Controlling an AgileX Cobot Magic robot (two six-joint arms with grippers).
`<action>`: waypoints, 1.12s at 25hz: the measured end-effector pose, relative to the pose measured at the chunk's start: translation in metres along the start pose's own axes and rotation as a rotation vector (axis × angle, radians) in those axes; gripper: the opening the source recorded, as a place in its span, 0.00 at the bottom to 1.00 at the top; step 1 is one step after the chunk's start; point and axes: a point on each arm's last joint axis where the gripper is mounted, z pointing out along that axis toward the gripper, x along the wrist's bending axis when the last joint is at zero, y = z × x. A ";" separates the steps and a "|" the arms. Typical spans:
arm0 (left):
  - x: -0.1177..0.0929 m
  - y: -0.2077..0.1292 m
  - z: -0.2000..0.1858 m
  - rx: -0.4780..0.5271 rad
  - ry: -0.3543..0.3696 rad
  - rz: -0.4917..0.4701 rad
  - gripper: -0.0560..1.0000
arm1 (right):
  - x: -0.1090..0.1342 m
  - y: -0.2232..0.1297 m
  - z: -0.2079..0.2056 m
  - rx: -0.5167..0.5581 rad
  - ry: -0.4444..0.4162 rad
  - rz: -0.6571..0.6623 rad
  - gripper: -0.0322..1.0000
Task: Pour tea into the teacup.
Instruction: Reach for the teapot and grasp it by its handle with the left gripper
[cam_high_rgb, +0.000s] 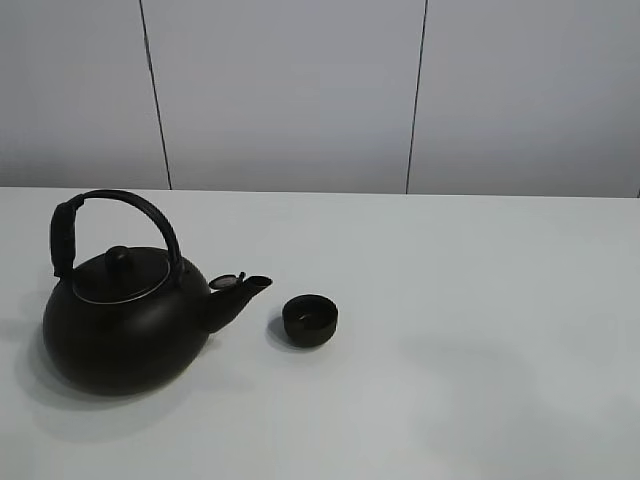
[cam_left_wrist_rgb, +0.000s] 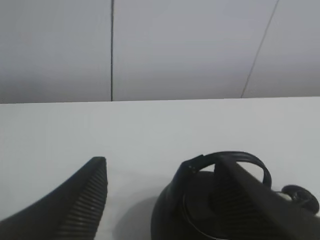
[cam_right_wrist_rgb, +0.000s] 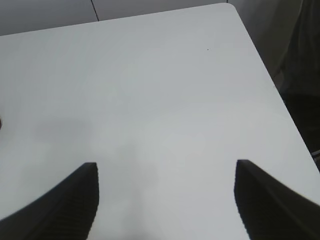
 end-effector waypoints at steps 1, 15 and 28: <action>-0.002 -0.002 0.005 0.000 -0.026 0.025 0.48 | 0.000 0.000 0.000 0.000 0.000 0.000 0.53; -0.009 -0.060 0.071 0.061 -0.208 0.128 0.48 | 0.000 0.000 0.000 0.000 0.000 0.000 0.53; 0.000 -0.076 0.106 0.061 -0.162 0.146 0.48 | 0.000 0.000 0.000 0.000 0.001 0.000 0.53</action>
